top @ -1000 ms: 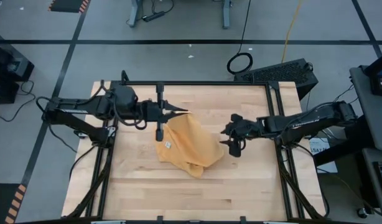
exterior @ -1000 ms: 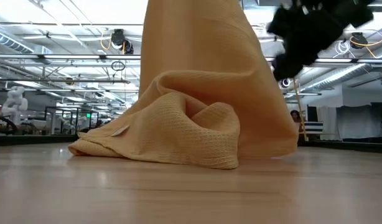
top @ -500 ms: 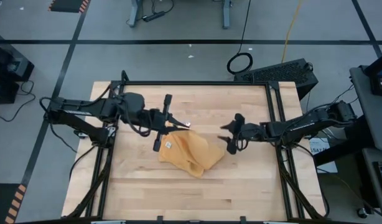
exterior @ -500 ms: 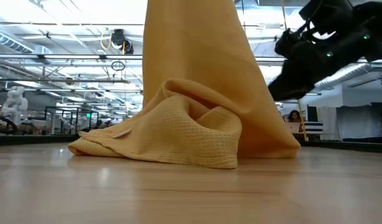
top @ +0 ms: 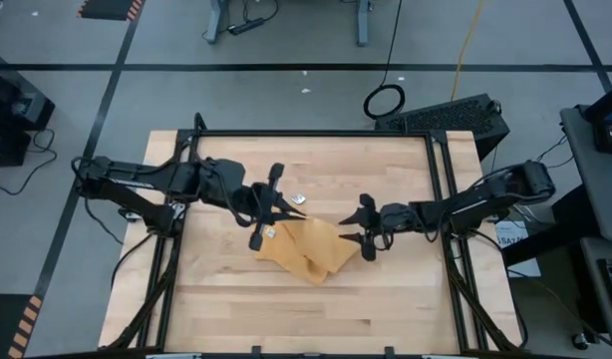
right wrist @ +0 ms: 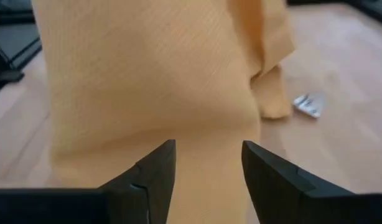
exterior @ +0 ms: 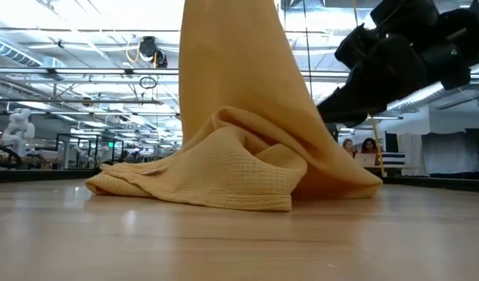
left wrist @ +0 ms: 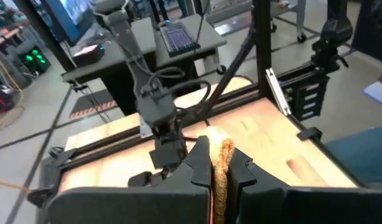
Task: Roll towel
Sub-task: Fold the yellow towel
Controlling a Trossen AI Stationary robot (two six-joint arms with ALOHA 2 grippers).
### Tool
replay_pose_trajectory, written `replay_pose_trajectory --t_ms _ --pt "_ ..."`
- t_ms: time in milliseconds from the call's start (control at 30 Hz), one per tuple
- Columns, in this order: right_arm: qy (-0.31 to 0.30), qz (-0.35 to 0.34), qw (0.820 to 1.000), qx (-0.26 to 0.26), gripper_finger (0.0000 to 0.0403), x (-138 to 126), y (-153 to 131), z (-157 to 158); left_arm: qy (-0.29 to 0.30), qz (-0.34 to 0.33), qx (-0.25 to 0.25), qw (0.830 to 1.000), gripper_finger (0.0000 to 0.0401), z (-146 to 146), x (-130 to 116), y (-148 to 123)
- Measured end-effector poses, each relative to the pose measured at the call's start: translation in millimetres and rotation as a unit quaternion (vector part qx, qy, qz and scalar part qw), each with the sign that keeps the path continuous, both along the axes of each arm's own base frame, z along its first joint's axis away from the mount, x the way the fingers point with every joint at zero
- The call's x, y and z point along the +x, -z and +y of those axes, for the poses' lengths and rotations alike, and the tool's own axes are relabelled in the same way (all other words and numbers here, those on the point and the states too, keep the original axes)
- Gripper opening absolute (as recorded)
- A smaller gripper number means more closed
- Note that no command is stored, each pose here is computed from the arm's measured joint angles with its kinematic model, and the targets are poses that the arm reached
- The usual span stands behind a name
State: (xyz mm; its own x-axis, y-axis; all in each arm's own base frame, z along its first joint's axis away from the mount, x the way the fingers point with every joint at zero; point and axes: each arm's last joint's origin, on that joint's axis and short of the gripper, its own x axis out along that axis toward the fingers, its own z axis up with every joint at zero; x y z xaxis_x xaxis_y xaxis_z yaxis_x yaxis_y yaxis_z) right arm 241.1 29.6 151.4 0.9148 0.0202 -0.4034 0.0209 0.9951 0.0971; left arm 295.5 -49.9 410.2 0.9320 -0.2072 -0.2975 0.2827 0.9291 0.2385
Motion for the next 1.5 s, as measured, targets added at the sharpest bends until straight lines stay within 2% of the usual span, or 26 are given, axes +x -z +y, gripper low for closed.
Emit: replay_pose_trajectory --t_ms 200,333,433,533,700,833,1100,1300,1367,1500 --pt "-0.014 0.05 0.998 0.024 0.0164 5.0 22.8 4.6 0.024 0.038 0.005 0.999 0.0004 -15.1 0.6 10.3" --pt "-0.086 0.07 0.99 0.084 0.0164 3.9 26.7 13.2 0.029 0.047 0.004 0.998 0.0004 -20.7 0.6 12.8" --pt "-0.152 0.081 0.976 0.137 0.0164 1.6 25.0 20.8 0.028 0.067 0.001 0.997 0.0004 -21.9 0.1 17.2" --pt "-0.179 0.083 0.968 0.156 0.0164 -0.5 20.7 24.5 0.027 0.075 -0.003 0.997 0.0004 -23.1 -0.2 22.9" --pt "-0.117 0.106 0.98 0.118 0.0164 -6.0 20.2 19.4 0.026 0.121 -0.011 0.992 0.0004 -25.6 -2.0 39.8" --pt "-0.079 0.122 0.986 0.086 0.0164 -12.3 16.6 15.6 0.05 0.168 -0.006 0.985 0.0004 -33.3 -7.6 54.0" --pt "-0.011 0.159 0.986 0.041 0.0164 -27.2 10.2 8.0 0.092 0.208 -0.002 0.974 0.0004 -49.1 -16.0 68.1" --pt "0.088 0.169 0.981 0.029 0.0164 -27.8 16.2 2.3 0.101 0.21 -0.001 0.973 0.0004 -54.8 -18.1 69.9" --pt "0.09 0.182 0.979 0.032 0.0164 -27.3 20.9 2.6 0.096 0.209 0.0 0.973 0.0004 -54.6 -18.0 69.9" --pt "0.039 0.204 0.976 0.063 0.0162 -24.3 30.0 7.8 0.079 0.211 -0.001 0.974 0.0004 -53.8 -17.8 70.2"
